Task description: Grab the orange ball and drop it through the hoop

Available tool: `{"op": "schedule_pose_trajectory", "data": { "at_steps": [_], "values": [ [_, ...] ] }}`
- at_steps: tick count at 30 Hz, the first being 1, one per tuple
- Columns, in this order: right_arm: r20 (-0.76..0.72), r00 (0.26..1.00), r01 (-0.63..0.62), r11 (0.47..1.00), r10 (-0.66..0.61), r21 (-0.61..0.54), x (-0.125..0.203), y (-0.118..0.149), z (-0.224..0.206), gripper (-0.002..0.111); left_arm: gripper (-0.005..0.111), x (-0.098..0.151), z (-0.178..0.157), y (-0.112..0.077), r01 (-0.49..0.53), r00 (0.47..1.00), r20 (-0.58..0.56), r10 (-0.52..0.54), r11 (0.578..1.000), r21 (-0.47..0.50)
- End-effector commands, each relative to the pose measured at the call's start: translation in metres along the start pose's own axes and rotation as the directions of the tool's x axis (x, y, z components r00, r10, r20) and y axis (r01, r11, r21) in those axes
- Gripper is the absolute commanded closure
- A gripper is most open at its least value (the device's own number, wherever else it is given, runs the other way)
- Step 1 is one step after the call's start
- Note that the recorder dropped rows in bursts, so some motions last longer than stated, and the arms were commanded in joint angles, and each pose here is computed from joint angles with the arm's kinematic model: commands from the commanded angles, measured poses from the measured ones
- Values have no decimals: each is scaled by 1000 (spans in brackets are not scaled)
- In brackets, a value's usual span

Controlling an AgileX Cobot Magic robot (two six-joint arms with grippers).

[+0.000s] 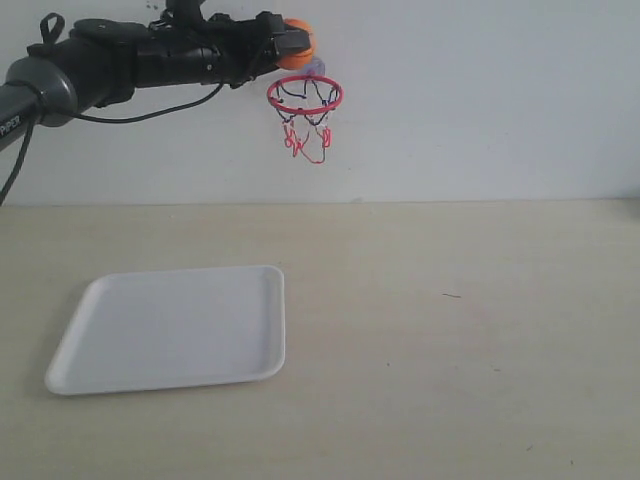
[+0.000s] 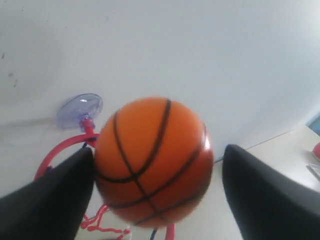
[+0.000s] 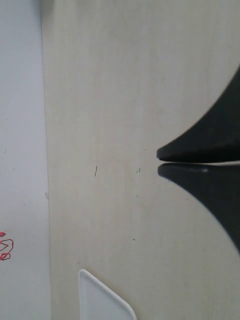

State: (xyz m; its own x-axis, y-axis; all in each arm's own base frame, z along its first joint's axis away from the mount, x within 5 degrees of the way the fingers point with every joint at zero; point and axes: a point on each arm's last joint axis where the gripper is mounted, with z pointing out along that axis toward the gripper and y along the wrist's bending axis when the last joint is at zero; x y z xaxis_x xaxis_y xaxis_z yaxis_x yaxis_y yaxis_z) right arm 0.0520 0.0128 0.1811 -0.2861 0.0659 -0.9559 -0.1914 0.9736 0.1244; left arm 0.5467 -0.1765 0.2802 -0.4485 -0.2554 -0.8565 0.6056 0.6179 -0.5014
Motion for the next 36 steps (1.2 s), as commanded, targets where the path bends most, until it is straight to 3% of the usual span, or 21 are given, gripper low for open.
{"op": "schedule_pose_trajectory", "data": {
  "at_steps": [1,5,7,10,12,15,18,22,24,28,31,36],
  "values": [
    [9,1000,4,1000,-4,-1,-1,0,0,108,32,-2,-1,-2,-40,999,-10,40,999,-5],
    [16,1000,4,1000,-4,-2,-1,0,0,108,32,-2,-1,-2,-62,998,-10,62,998,-5],
    [16,1000,4,1000,-4,-2,-1,0,0,108,40,-3,-1,-2,-62,998,-8,62,998,-8],
    [16,1000,4,1000,-4,-2,-1,0,0,108,69,-5,-4,0,-63,998,-1,63,998,-16],
    [16,1000,4,1000,-4,-2,-1,0,0,108,101,-9,-11,6,-62,998,-14,62,998,-6],
    [16,1000,4,1000,-4,-2,-1,0,0,108,103,-11,-21,13,-84,994,-69,84,996,5],
    [16,1000,4,1000,-4,-2,-1,0,0,108,103,-14,-43,17,-92,969,-231,88,996,-8],
    [16,1000,4,1000,-4,-2,-1,0,0,108,103,-15,-72,14,-179,861,-492,125,982,-64],
    [16,1000,4,1000,-4,-2,-1,0,0,108,103,-16,-81,6,-203,817,-560,140,978,-52],
    [16,1000,4,1000,-4,-2,-1,0,0,108,103,-28,-89,-12,-117,851,-520,78,992,-43],
    [16,1000,4,1000,-4,-2,-1,0,0,108,103,-29,-92,-25,-101,849,-525,66,994,-38],
    [16,1000,4,1000,-4,-2,-1,0,0,108,103,-8,-101,-45,-117,784,-616,68,992,-39]
  ]
}}
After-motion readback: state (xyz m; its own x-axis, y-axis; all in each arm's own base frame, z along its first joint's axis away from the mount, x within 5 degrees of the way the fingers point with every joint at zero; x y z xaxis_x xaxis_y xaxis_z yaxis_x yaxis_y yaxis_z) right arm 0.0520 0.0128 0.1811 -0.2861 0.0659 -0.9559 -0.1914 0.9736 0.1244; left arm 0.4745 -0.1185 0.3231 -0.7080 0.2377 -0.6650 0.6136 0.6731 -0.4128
